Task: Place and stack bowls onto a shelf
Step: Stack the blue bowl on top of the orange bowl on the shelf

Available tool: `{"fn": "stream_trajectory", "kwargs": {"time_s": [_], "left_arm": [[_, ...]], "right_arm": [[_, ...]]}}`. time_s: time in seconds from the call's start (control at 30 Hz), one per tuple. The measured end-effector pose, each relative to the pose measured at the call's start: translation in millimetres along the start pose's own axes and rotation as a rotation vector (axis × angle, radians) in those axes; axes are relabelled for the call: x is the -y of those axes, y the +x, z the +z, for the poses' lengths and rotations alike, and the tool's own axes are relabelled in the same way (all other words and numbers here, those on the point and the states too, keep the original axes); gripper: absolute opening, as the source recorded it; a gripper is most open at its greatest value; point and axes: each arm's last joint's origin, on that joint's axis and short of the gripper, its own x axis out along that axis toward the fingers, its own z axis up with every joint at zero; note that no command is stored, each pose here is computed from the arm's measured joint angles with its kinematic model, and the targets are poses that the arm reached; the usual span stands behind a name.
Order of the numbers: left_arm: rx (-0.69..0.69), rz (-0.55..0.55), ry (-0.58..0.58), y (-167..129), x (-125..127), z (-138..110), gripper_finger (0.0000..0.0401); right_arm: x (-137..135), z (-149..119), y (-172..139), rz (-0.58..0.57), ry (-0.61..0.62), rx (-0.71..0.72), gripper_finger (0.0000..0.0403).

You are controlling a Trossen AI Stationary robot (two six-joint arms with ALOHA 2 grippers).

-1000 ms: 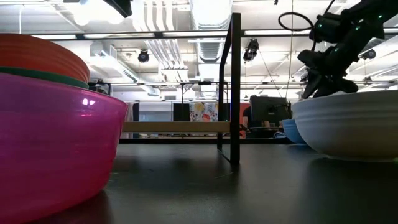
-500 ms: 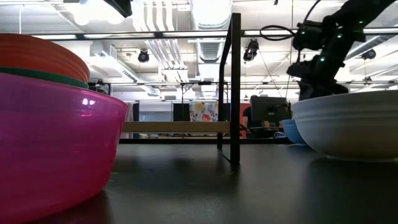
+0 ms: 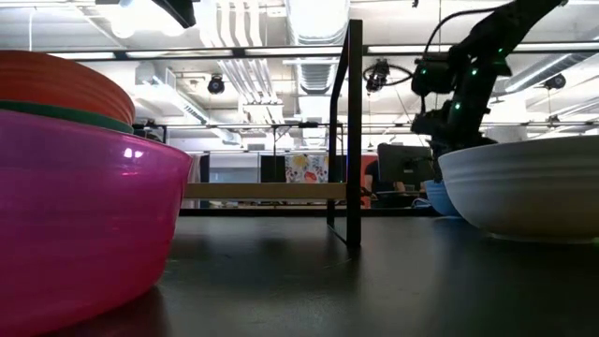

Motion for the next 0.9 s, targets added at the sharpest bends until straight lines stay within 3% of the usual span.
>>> {"fn": "stream_trajectory", "kwargs": {"time_s": [0.23,0.47,0.6,0.73,0.9], "left_arm": [[-0.002,0.002,0.002,0.0,-0.2,-0.2,0.0132],[-0.002,0.001,0.002,0.0,-0.2,-0.2,0.0132],[-0.001,0.002,0.003,0.1,0.0,-0.2,0.0132],[-0.003,0.005,0.018,1.0,-0.5,0.4,0.0132],[0.0,0.001,0.119,1.4,0.0,1.1,0.0132]], "right_arm": [[0.8,-0.1,15.7,-0.055,-0.035,-0.052,0.0105],[0.8,-0.8,23.7,-0.062,-0.102,-0.086,0.0023],[0.8,-0.6,20.7,-0.058,-0.116,-0.075,0.0011],[-6.7,6.1,2.6,0.042,-0.157,-0.06,0.0009],[-36.2,24.0,-37.4,0.266,-0.311,0.022,0.0008]]}}
